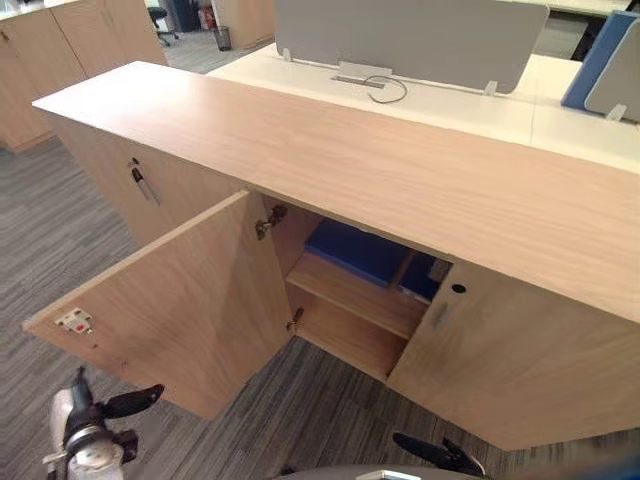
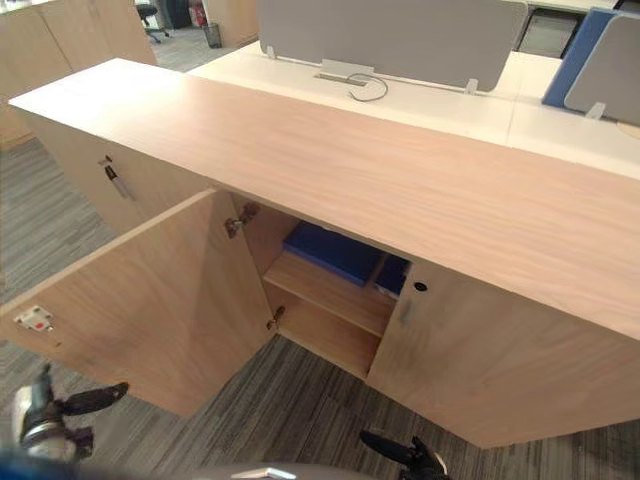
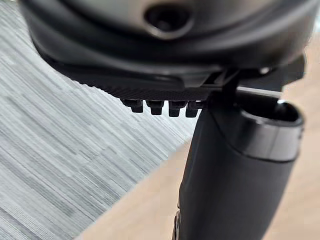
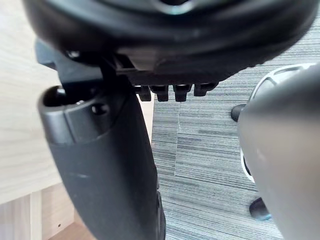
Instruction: Walk over to the cabinet, pick up the folder, carry it to the office cabinet, place the folder inside the office cabinet, then close the office cabinet door
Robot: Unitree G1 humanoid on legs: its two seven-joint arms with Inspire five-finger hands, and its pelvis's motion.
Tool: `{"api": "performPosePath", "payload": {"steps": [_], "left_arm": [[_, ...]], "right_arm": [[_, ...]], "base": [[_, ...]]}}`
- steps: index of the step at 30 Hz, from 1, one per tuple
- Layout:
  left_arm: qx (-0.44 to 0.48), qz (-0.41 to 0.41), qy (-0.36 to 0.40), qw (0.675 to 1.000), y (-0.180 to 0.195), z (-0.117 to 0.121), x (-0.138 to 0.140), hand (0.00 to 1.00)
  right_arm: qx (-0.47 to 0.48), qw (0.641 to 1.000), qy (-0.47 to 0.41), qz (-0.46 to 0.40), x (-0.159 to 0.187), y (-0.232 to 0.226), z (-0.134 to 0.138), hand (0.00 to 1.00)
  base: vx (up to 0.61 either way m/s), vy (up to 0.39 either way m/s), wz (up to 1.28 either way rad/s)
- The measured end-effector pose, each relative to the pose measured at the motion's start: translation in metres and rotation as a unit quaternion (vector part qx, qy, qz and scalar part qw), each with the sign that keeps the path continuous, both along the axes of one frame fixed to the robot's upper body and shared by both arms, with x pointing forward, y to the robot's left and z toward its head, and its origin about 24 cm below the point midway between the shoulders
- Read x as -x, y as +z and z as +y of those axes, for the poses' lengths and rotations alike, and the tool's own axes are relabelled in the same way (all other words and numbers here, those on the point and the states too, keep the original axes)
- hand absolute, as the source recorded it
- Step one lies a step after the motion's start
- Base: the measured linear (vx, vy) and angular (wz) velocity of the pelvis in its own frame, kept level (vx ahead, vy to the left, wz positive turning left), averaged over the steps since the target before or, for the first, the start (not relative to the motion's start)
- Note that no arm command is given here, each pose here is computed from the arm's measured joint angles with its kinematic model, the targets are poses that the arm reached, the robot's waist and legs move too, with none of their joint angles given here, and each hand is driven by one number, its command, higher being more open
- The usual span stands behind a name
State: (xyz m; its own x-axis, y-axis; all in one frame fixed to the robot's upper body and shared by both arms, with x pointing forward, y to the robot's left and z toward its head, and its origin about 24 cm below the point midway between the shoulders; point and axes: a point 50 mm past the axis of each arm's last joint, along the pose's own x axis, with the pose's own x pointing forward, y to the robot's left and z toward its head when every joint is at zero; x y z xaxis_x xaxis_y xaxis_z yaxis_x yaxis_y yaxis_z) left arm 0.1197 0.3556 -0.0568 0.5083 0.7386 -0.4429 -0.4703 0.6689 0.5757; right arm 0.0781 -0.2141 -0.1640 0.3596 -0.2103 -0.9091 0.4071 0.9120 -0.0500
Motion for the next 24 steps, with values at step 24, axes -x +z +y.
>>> {"api": "performPosePath", "payload": {"steps": [24], "left_arm": [[-0.008,0.005,-0.044,0.999,0.009,0.003,-0.010,1.00]], "right_arm": [[-0.014,1.000,0.020,0.011,0.007,-0.002,0.007,1.00]], "base": [[-0.02,-0.009,-0.02]]}}
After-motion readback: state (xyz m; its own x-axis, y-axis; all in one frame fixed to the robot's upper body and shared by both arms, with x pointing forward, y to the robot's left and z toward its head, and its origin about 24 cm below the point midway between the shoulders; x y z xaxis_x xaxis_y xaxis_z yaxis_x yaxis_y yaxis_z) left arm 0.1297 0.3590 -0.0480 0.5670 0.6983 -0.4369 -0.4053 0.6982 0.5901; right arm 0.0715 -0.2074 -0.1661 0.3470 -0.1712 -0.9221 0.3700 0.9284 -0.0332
